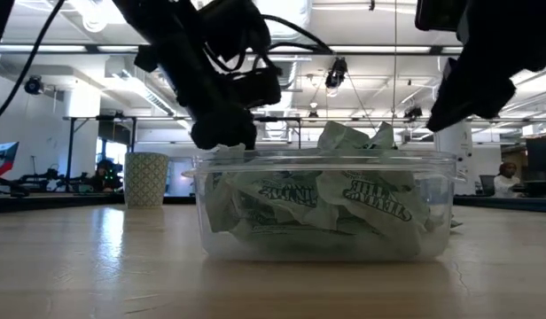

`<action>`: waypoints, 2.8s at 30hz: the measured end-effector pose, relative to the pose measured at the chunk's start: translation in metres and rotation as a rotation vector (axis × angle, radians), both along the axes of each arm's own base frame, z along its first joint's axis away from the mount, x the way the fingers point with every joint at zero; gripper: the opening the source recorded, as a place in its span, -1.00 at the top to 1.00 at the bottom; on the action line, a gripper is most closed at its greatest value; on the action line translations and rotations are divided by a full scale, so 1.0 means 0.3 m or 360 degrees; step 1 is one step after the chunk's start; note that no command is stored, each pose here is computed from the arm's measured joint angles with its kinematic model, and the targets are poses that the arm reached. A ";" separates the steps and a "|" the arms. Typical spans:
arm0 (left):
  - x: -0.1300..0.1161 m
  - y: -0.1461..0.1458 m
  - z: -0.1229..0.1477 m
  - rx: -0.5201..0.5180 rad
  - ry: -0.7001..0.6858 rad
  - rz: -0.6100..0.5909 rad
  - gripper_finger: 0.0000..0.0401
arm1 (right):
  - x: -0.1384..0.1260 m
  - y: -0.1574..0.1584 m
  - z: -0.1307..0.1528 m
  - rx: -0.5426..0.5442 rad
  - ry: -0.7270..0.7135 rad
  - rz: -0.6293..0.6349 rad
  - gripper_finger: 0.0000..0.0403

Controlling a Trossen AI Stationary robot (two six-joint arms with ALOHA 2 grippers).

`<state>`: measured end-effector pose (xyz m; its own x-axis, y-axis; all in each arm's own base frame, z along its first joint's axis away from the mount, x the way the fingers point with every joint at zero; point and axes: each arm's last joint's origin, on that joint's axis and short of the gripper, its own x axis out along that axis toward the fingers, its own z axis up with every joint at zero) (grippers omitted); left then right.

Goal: Pick and place Stevia / Truvia into bins
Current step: Put the stevia packet into the transparent container

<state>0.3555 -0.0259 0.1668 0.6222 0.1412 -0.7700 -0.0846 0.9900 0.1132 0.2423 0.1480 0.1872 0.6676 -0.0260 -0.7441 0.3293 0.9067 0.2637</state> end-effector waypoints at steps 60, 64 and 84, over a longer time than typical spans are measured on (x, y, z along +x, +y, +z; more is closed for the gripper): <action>-0.087 -0.399 0.137 -0.0571 -0.0246 -0.0284 0.87 | -0.080 -0.067 -0.171 -0.0272 -0.0019 0.0064 0.17; -0.071 -0.415 0.138 -0.0608 -0.0280 -0.0320 0.62 | -0.079 -0.066 -0.170 -0.0265 -0.0026 0.0065 0.17; -0.107 -0.394 0.252 -0.0735 -0.0429 -0.0180 0.22 | -0.030 -0.085 -0.234 -0.0270 0.0044 0.0199 0.17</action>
